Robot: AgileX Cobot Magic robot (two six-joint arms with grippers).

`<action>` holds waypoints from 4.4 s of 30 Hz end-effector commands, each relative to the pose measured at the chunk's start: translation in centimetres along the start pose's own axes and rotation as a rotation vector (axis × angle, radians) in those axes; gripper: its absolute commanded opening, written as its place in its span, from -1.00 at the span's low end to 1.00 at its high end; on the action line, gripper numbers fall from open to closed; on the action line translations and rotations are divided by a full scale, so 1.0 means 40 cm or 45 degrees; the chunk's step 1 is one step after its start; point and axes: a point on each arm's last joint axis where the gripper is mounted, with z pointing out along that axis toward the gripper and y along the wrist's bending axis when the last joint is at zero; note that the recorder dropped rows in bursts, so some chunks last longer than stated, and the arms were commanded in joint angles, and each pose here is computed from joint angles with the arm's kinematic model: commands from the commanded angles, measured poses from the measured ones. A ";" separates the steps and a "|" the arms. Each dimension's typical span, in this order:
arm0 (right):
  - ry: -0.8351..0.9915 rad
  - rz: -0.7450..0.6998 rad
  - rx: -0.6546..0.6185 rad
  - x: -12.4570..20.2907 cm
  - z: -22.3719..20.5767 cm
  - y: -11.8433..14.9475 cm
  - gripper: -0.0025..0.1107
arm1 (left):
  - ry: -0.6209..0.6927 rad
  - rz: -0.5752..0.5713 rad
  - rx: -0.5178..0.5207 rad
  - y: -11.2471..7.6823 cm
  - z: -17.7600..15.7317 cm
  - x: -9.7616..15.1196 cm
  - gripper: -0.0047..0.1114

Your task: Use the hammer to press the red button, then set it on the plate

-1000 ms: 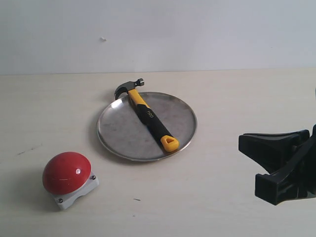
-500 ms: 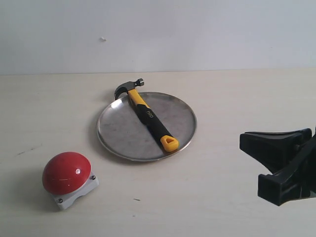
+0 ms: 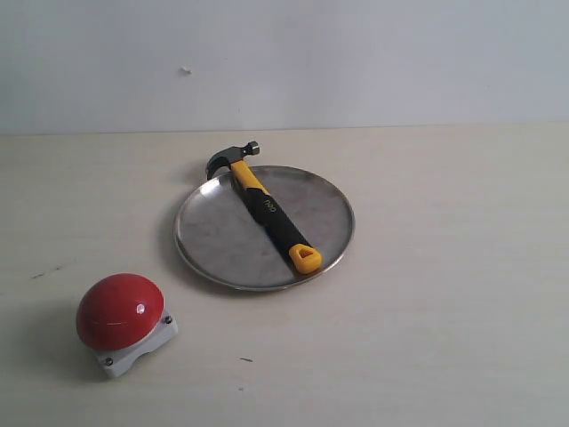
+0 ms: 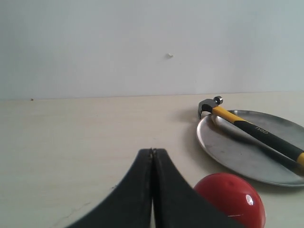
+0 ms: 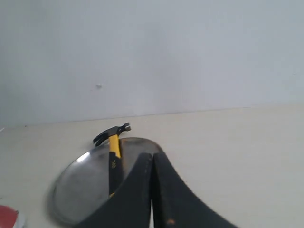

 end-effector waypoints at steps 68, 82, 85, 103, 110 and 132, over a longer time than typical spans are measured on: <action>-0.330 0.030 0.386 0.089 -0.076 -0.077 -0.96 | 0.002 -0.012 0.000 0.000 -0.001 0.003 -0.92; -0.317 -0.052 0.397 0.089 -0.076 -0.077 -0.96 | 0.002 -0.012 0.000 0.000 -0.001 0.003 -0.92; -0.310 -0.082 0.402 0.089 -0.076 -0.077 -0.96 | 0.002 -0.012 0.000 0.000 -0.001 0.003 -0.92; -0.311 -0.077 0.402 0.089 -0.076 -0.077 -0.96 | 0.002 -0.012 0.000 0.000 -0.001 0.003 -0.92; -0.311 -0.077 0.402 0.089 -0.076 -0.077 -0.96 | 0.002 -0.012 0.000 0.000 -0.001 0.003 -0.92; -0.311 -0.074 0.402 0.089 -0.076 -0.077 -0.96 | 0.002 -0.008 0.000 0.000 -0.001 0.003 -0.92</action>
